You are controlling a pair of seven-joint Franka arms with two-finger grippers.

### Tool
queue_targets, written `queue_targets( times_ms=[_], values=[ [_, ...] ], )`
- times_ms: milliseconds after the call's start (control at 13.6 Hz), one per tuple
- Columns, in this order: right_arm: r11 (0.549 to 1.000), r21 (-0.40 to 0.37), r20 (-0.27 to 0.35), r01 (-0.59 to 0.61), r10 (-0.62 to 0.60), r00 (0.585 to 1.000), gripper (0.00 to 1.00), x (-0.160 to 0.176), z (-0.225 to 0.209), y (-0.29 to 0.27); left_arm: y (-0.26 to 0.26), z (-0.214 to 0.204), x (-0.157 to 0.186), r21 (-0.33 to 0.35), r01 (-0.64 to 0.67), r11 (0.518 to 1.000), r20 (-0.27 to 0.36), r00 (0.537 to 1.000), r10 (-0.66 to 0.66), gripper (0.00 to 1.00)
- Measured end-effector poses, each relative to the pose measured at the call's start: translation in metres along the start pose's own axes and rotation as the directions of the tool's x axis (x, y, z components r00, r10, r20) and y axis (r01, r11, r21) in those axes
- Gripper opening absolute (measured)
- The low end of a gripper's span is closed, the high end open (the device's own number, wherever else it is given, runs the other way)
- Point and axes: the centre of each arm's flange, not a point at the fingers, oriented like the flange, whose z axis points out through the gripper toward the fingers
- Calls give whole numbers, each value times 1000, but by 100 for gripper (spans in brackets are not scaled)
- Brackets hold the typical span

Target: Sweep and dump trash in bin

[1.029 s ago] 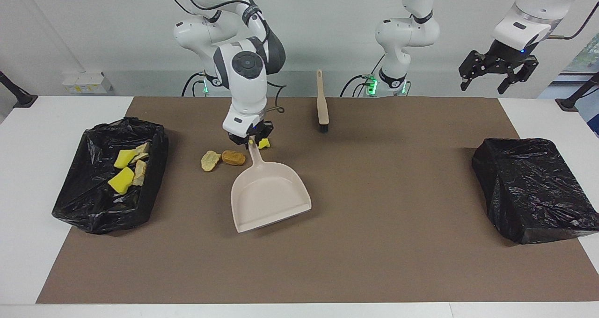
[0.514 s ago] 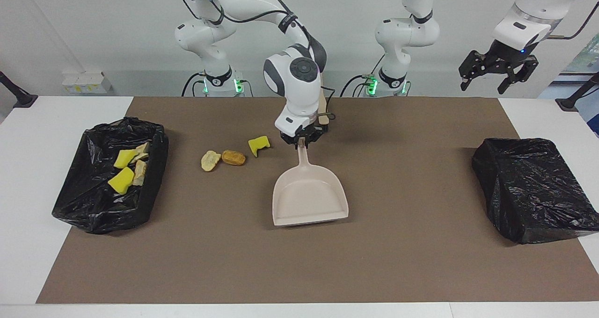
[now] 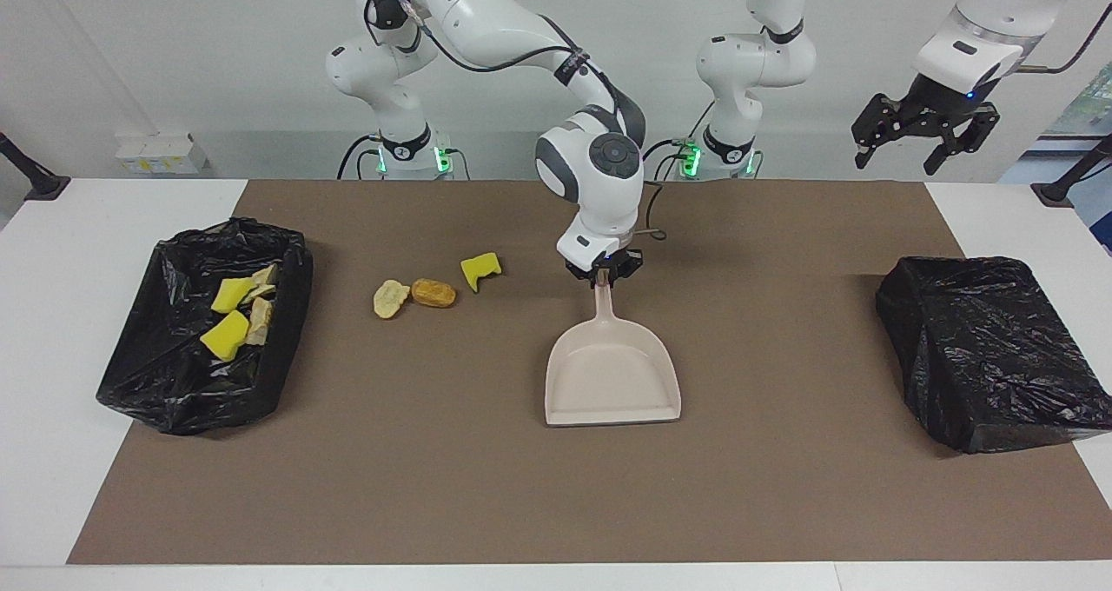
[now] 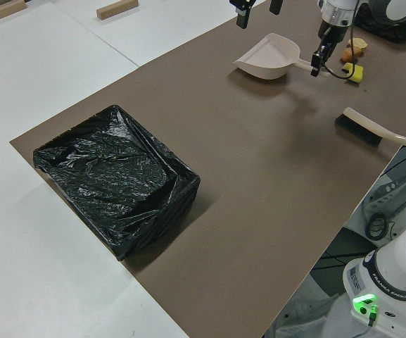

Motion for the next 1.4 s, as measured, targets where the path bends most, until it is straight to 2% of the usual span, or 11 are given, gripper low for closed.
queue_targets(
  times_ms=[147, 220, 588, 661, 882, 1102, 1396],
  values=[
    [1000, 12, -10, -12, 12, 1000, 32, 4, -3, 1, 0, 0, 0, 0, 0, 1000, 0, 1000, 0, 100],
    [1000, 22, -23, -15, 15, 1000, 37, 7, -5, 1, 0, 0, 0, 0, 0, 1000, 0, 1000, 0, 100],
    [999, 50, -54, -19, 22, 998, 93, 11, -25, 3, 0, 0, 0, 0, 0, 1000, 0, 1000, 0, 100],
    [998, 53, -57, -22, 25, 998, 100, 12, -32, 5, 0, 0, 0, 0, 0, 1000, 0, 1000, 0, 100],
    [997, 61, -60, -53, 56, 997, 100, 19, -64, 30, 0, 0, 0, 0, 0, 1000, 0, 1000, 0, 100],
    [997, 49, -35, -56, 58, 998, 100, 22, -107, 70, 0, 0, 0, 0, 0, 1000, 0, 1000, 0, 100],
    [995, 30, 10, 92, -93, 996, 100, 41, -138, 153, 1, 0, -2, -1, -2, 1000, 9, 1000, 2, 100]
  ],
)
